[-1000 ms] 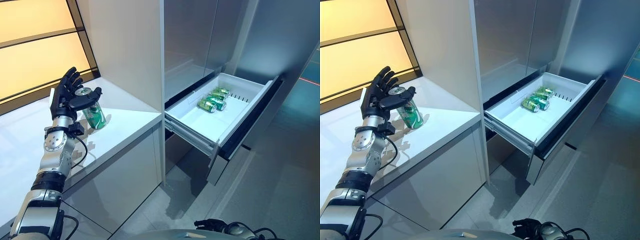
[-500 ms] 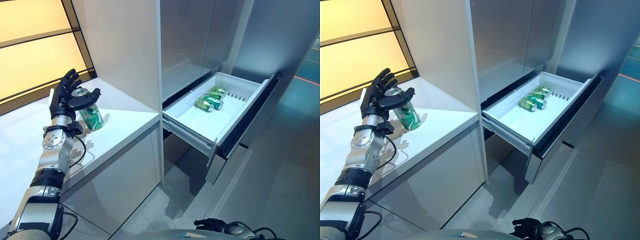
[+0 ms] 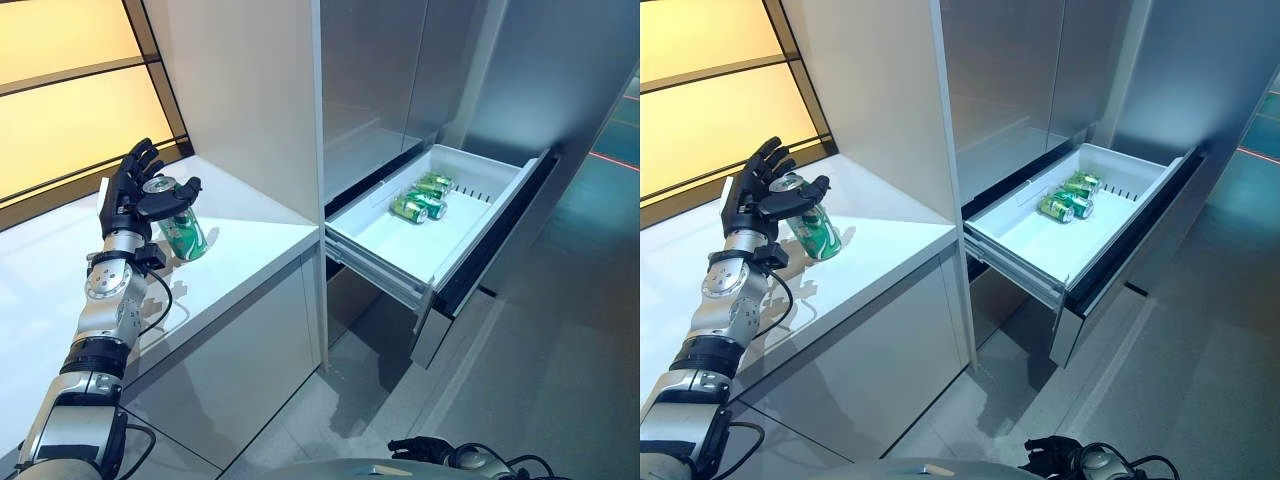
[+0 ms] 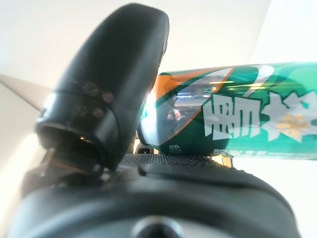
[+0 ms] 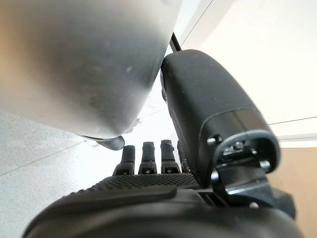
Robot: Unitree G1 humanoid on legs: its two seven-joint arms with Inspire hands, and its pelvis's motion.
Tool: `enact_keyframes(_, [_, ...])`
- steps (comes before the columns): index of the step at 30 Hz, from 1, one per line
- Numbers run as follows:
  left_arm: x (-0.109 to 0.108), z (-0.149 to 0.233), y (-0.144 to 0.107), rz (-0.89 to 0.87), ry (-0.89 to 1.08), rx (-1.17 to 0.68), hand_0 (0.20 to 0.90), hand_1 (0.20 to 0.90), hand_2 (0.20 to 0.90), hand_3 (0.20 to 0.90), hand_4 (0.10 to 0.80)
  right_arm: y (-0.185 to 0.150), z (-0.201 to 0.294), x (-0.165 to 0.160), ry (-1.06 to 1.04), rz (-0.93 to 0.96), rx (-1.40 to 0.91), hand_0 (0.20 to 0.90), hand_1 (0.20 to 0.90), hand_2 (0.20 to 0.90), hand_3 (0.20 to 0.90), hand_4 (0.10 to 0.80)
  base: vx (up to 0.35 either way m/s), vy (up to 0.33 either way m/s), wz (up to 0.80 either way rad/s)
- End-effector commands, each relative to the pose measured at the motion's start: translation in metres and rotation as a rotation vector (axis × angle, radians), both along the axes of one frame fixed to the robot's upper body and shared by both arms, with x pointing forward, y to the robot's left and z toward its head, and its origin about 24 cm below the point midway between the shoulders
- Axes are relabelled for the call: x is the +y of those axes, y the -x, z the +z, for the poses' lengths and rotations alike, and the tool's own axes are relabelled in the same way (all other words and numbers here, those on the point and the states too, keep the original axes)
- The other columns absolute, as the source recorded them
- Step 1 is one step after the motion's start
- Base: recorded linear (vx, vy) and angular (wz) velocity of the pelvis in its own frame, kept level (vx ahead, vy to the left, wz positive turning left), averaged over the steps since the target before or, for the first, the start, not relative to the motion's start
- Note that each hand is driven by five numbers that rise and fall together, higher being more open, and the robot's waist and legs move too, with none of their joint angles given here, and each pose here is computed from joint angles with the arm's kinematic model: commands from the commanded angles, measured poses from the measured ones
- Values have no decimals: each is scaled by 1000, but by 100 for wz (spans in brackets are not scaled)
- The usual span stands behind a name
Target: Put drinks into fridge and close the fridge
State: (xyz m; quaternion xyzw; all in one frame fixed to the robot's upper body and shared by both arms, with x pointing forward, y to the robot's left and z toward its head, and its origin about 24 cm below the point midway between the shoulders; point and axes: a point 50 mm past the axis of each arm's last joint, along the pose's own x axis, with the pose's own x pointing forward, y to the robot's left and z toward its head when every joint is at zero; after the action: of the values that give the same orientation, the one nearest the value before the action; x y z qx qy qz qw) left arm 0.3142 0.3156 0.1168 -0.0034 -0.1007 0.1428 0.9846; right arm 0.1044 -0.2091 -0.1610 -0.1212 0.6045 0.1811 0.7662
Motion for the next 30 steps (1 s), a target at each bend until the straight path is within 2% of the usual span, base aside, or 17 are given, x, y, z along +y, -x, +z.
enact_keyframes(1, [0,73,-19,-17,-80,-236,900,900,900,900,800,29,-5,-13,45,53,110,900,900,900,900,800,0,0,0])
enact_keyframes(21, [-1,63,-18,-17,-54,-230,900,900,900,900,800,31,-5,-13,47,52,115,900,900,900,900,800,0,0,0])
enact_keyframes(22, [-1,65,-17,-20,-40,-252,832,832,832,820,720,32,-5,-13,47,52,115,900,900,900,900,800,0,0,0])
enact_keyframes(23, [-1,67,-17,-23,-26,-269,342,342,342,249,149,32,-5,-13,48,53,115,900,900,900,900,800,0,0,0])
enact_keyframes(24, [-2,68,-16,-25,-20,-285,300,300,300,200,100,32,-5,-13,48,55,116,900,900,900,900,800,0,0,0])
enact_keyframes(30, [-13,76,-16,-78,8,-356,300,300,300,200,100,31,-5,-13,49,62,108,900,900,900,900,800,0,0,0])
